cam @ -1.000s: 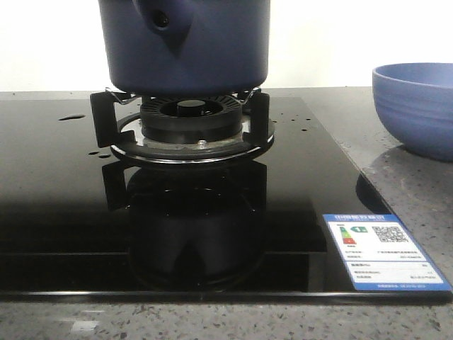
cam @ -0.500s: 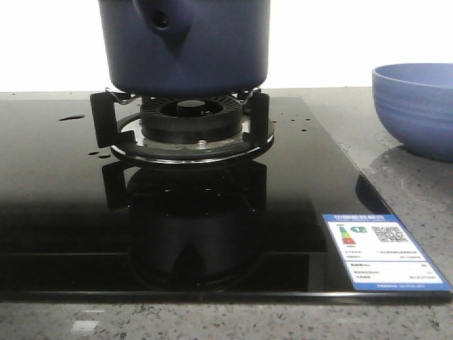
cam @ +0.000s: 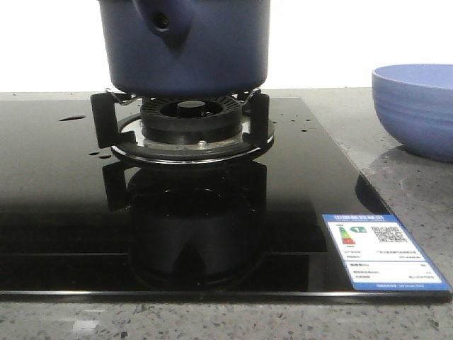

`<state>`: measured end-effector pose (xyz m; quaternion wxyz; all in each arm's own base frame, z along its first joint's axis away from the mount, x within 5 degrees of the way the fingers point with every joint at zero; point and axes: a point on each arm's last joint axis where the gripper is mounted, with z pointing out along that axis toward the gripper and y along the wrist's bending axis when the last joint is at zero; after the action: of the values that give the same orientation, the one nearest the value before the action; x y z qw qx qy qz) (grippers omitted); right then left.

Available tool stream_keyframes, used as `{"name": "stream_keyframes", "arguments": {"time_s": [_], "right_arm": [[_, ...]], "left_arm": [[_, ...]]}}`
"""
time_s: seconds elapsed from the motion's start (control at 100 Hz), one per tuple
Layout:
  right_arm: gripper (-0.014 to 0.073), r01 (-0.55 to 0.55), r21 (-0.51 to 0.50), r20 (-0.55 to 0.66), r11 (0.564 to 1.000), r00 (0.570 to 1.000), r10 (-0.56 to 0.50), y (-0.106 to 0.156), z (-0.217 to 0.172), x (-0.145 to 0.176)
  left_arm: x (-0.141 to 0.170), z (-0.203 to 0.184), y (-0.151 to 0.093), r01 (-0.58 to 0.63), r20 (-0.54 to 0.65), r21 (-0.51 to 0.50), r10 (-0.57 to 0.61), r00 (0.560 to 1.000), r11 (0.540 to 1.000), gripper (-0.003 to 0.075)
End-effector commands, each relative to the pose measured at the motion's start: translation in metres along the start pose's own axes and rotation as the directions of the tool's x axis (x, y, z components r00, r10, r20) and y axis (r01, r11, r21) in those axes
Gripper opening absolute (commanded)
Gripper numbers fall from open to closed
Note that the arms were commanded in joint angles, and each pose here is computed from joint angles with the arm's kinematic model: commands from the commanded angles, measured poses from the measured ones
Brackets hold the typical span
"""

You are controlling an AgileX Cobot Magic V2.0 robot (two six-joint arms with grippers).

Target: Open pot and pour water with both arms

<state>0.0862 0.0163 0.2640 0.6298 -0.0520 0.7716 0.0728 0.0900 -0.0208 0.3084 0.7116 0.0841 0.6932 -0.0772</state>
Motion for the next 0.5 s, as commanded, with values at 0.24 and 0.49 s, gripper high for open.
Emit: {"name": "stream_keyframes", "arguments": {"time_s": [0.24,0.49], "right_arm": [[-0.0063,-0.038,0.062,0.126,0.997,0.992,0.03,-0.0045,-0.0073,-0.0094],[-0.0063,-0.038,0.062,0.126,0.997,0.992,0.03,-0.0045,-0.0073,-0.0094]], "left_arm": [[0.0011,-0.02,-0.0009,0.171,0.113,-0.002,-0.17,0.979,0.985,-0.0019],[0.0011,-0.02,-0.0009,0.171,0.113,-0.002,-0.17,0.979,0.985,-0.0019]]}}
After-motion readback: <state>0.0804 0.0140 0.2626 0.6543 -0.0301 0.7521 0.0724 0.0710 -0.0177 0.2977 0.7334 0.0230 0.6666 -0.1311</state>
